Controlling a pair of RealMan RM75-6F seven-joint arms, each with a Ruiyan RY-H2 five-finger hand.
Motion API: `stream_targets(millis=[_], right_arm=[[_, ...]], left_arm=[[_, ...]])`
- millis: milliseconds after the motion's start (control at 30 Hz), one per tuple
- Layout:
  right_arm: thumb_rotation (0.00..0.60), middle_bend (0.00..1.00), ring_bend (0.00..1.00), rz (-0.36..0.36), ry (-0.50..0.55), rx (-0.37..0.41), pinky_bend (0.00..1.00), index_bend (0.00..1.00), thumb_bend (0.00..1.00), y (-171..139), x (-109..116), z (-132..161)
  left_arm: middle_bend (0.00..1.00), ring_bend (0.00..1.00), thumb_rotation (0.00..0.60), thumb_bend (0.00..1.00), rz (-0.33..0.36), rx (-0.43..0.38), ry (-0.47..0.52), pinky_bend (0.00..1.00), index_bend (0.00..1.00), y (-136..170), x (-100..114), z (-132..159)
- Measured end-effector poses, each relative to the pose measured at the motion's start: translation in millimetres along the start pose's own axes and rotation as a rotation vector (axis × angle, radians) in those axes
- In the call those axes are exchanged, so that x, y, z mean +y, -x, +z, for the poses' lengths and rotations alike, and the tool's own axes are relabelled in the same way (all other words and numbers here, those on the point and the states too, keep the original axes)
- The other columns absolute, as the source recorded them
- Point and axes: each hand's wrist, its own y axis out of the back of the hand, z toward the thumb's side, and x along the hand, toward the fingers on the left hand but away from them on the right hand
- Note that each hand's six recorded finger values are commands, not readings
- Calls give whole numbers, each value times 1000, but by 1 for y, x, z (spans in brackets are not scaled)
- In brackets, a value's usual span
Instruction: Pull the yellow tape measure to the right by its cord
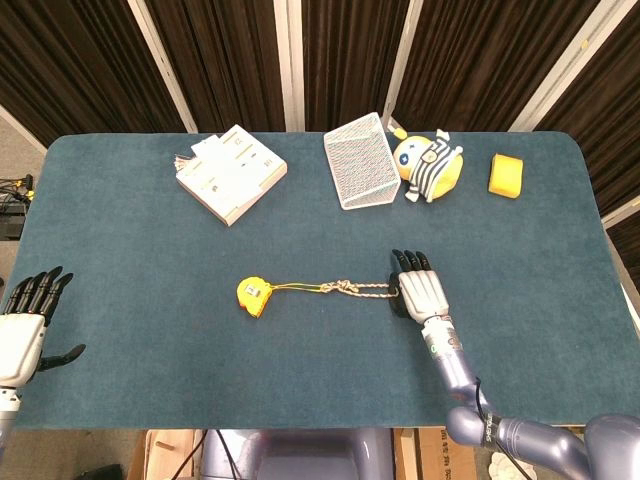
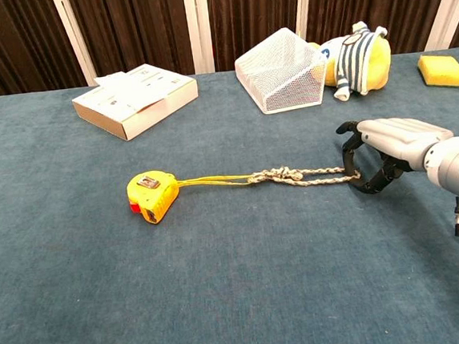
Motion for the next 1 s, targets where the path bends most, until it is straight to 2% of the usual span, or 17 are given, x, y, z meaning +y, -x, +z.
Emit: stream_targets(millis=[467, 1000], right_arm=[[600, 97, 0, -67, 60, -15, 0, 598, 464, -14, 39, -16], [600, 97, 0, -131, 129, -135, 0, 598, 465, -41, 79, -76]], left_arm=[[0, 0, 600, 0, -1, 0, -1, 0, 0, 0, 0, 0], [0, 0, 600, 0, 5, -8, -16, 0, 0, 2, 0, 3]])
